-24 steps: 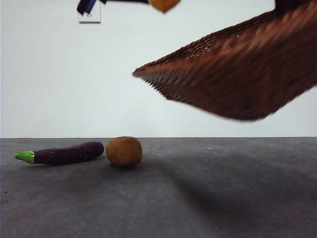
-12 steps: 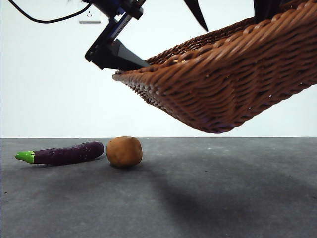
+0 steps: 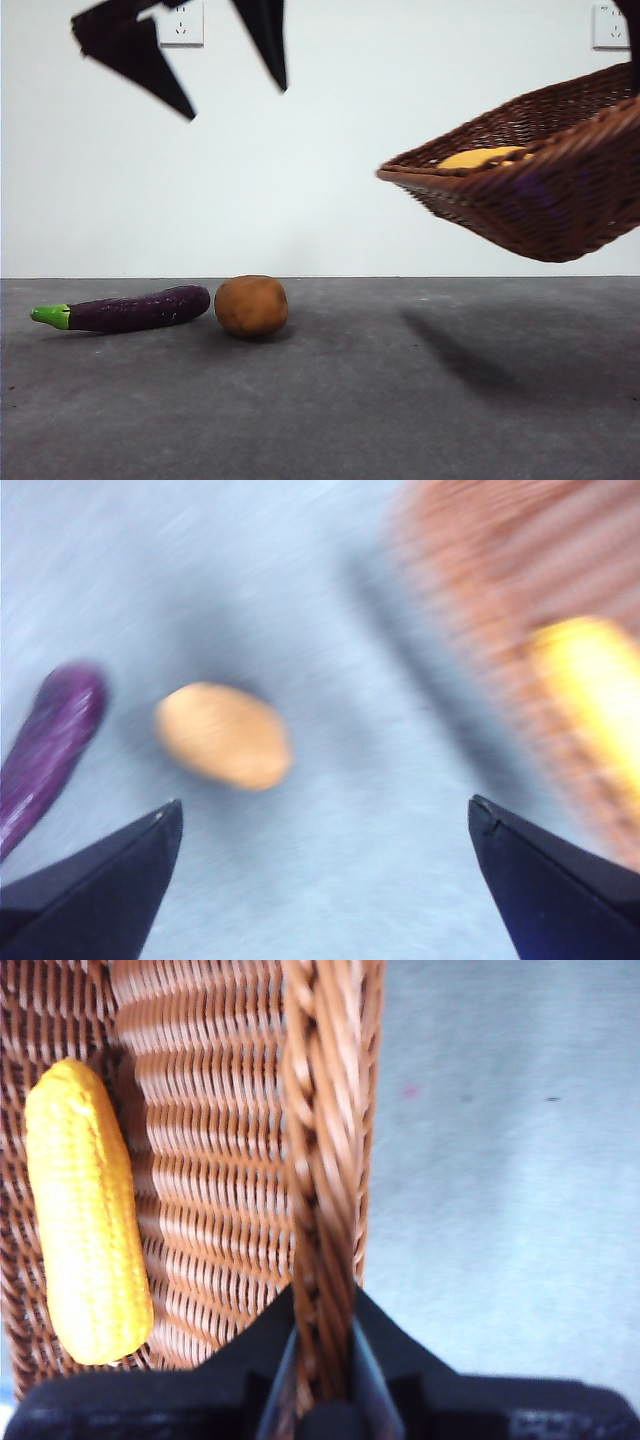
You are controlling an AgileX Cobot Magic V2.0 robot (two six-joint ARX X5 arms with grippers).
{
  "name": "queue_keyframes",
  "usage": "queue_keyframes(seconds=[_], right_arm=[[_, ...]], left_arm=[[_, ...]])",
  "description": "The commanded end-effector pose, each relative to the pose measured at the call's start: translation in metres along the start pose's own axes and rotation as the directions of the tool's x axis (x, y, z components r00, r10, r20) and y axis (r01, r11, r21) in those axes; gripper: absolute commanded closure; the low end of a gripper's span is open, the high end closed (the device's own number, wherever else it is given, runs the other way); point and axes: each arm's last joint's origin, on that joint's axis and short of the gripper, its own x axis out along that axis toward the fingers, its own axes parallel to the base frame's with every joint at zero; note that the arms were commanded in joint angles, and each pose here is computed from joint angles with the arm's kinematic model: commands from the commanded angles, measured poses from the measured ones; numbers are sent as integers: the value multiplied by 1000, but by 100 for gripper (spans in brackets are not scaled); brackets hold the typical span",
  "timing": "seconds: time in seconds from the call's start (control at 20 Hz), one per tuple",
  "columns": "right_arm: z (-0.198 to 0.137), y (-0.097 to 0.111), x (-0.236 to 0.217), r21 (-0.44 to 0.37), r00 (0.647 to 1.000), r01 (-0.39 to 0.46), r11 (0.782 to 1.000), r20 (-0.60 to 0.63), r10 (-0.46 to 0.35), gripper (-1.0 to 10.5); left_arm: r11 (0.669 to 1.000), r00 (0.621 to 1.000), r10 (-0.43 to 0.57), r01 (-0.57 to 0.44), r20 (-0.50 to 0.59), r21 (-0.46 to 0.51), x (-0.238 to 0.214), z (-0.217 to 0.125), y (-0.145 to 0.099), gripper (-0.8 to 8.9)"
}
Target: Help me put the vegetables on the table into the basket
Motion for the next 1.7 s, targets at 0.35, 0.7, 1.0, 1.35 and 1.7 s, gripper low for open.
queue_keyframes(seconds=[0.35,0.7,1.0,1.35,1.7], right_arm=[[0,-15,-2,6,999,-41,999,9,41,963],[0,-15,-2,-18,999,-47,999,9,48,963],[0,-15,-2,-26,999,-51,998,9,51,963],[0,-15,-2,-38,999,-51,998,11,51,963],[1,-15,-2,-42,999,-50,998,14,51,963]], left_arm=[[954,980,-20,-40,-196,-298,108,-4,35,333],[924,978,-5,-76,-210,-374,153,-11,47,248],[923,981,-3,-72,-195,-378,157,-10,51,248],[909,980,-26,-58,-195,-413,162,-9,69,248],[911,976,-50,-42,-211,-410,173,-13,68,258]])
